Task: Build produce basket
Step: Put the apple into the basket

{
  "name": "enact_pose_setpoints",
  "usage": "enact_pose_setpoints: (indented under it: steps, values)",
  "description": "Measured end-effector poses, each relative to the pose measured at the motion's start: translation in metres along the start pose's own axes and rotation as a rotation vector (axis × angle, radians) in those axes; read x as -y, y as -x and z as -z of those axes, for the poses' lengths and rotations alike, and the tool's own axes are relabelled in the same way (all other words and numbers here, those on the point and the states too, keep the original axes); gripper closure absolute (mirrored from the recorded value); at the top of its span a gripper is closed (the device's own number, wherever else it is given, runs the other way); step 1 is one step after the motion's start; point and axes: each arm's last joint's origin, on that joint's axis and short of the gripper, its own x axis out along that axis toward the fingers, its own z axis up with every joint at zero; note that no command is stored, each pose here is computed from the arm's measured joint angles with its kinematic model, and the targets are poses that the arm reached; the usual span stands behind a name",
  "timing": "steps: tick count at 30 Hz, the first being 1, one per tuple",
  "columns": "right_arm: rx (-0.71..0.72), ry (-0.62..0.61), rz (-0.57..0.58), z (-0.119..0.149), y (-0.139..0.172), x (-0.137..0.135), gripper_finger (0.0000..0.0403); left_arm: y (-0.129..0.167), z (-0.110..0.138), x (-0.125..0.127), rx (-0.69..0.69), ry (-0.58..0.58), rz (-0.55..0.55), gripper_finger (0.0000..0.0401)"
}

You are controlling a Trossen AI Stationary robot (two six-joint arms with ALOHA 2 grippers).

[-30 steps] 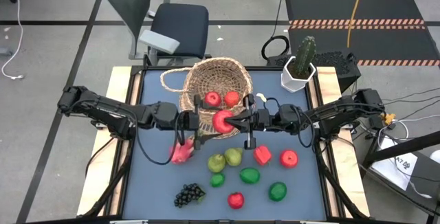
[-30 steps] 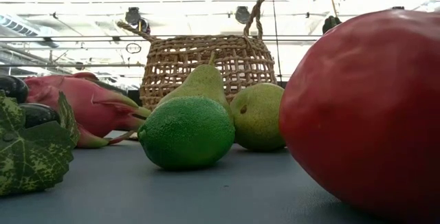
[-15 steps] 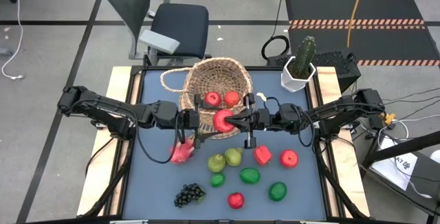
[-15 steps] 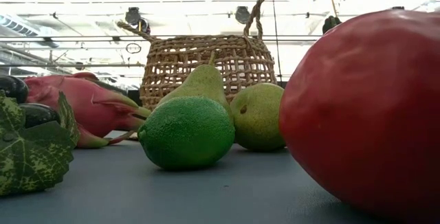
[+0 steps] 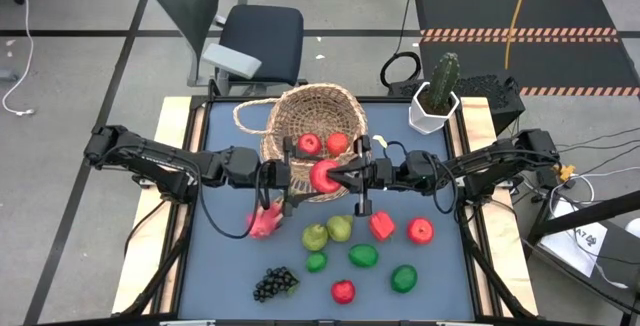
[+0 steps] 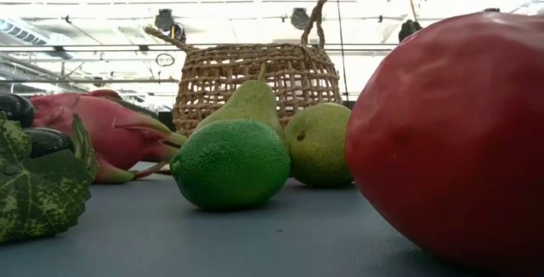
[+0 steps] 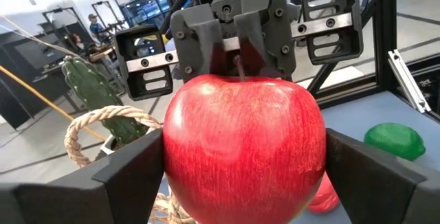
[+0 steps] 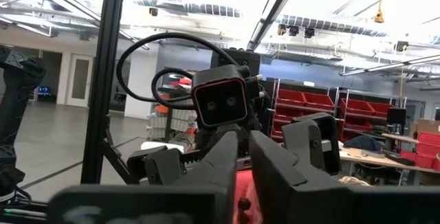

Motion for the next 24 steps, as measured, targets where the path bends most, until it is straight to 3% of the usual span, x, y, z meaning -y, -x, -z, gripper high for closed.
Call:
enact_pose_setpoints:
  steps: [9,15,24]
  values:
    - [0.031,0.026,0.009,-0.003,0.0,0.001,0.0273,0.0,0.0,0.0,0.002,-0.002,0.002,0.0039]
    - [0.086,0.039,0.02,-0.022,0.005,0.004,0.0236,0.0,0.0,0.0,-0.001,-0.008,-0.004,0.0043]
    - [-0.13,0.058,0.096,-0.046,0.028,0.004,0.0211,0.0,0.001,-0.002,-0.021,-0.023,-0.057,0.0035]
